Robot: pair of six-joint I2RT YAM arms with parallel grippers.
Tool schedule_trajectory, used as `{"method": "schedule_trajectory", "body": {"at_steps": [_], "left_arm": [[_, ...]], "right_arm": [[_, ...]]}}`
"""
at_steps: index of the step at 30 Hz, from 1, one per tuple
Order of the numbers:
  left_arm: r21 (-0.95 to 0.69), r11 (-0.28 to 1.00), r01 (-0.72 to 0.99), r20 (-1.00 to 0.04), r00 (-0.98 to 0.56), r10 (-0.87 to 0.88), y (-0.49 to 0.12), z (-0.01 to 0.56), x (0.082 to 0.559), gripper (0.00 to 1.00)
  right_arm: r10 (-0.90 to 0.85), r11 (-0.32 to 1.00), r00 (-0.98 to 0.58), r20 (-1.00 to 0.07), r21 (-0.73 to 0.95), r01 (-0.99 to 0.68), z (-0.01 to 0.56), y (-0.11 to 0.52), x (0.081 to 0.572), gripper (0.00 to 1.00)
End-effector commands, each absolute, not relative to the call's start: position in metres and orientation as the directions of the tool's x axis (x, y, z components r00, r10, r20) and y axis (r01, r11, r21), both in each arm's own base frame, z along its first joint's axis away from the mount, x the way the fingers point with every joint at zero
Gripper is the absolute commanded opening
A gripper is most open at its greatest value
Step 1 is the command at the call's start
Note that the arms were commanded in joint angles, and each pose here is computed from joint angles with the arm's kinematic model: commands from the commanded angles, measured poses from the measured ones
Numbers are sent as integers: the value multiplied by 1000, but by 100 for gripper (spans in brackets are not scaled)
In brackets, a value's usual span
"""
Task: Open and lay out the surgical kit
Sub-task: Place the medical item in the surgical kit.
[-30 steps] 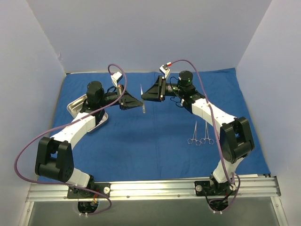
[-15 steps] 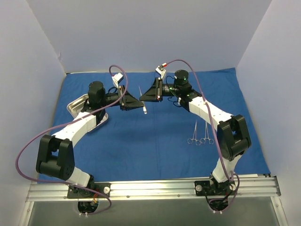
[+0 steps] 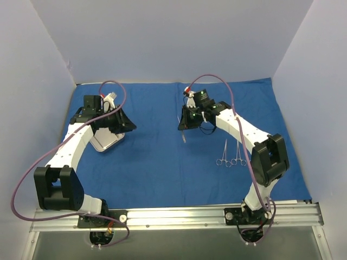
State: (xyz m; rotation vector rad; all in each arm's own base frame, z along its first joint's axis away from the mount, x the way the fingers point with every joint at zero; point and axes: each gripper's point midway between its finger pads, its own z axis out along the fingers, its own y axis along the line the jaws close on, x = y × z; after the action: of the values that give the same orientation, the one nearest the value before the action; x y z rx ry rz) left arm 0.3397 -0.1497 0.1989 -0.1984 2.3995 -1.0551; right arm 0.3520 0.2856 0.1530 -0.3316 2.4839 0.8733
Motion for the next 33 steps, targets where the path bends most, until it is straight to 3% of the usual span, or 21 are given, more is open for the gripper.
{"method": "schedule_trajectory", "body": {"at_steps": [1,9,14,21,33], "left_arm": [[-573,816,-75,-354,-875,-330,-102,169,334,41],[-523,829,-199,-288,-874,-391,-63,149,349,38],[-492,846,-205,-300,-872,-386,-54,153,360,37],[-439,854,-278,-279,-862,-424,-27,144,365,34],[-329,841,-429,-265,-813,-518,23,132,371,33]], "right_arm": [[-104,920,-814,-572,255,-297,151,237,350,0],[-31,1000,-882,-471,-14,-28,112,185,348,0],[22,997,-899,-437,-59,53,95,174,342,0],[19,994,-944,-328,-98,54,59,165,320,0],[-11,999,-960,-280,-42,1,48,164,317,0]]}}
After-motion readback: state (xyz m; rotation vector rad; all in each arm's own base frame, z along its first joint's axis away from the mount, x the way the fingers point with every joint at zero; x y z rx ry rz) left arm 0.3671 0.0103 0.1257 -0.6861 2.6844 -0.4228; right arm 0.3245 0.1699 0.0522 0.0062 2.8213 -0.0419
